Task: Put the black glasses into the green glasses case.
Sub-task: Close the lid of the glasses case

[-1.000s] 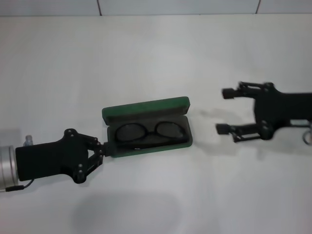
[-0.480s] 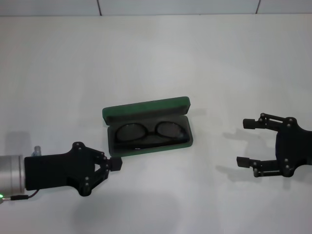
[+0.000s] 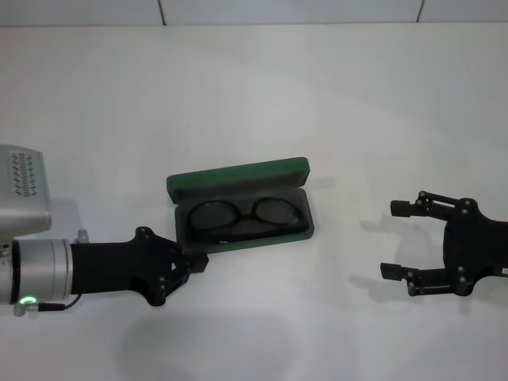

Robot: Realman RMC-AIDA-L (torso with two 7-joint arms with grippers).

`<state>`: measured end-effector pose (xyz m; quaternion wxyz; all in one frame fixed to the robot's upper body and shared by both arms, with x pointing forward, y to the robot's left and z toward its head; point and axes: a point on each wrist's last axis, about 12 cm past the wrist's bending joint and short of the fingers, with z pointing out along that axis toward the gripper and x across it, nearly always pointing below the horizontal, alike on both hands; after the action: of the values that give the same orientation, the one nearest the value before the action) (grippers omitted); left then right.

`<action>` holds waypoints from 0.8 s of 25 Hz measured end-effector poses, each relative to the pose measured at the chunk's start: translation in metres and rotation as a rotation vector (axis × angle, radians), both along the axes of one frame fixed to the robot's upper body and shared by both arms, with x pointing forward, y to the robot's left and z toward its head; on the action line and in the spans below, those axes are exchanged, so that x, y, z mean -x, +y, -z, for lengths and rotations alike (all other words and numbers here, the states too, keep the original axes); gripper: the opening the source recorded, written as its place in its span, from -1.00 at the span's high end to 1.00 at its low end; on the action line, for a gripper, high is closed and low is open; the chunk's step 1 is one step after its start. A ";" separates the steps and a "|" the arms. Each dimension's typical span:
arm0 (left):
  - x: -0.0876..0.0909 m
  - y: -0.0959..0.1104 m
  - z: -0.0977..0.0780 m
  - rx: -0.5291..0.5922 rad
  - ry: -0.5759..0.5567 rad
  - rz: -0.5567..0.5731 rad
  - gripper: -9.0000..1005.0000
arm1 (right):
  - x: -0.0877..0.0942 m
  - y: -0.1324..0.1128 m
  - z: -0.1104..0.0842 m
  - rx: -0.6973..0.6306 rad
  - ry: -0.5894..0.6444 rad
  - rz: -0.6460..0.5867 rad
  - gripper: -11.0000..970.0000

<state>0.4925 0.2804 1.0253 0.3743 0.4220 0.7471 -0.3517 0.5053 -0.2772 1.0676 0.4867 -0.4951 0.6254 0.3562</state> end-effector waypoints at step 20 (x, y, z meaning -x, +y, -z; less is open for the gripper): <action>-0.026 0.011 -0.014 -0.052 -0.083 -0.073 0.81 | -0.002 0.003 -0.002 -0.007 0.001 -0.013 -0.80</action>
<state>0.5181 0.2912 1.0390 0.4063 0.4181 0.7549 -0.3004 0.5069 -0.2742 1.0694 0.4859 -0.4972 0.6212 0.3618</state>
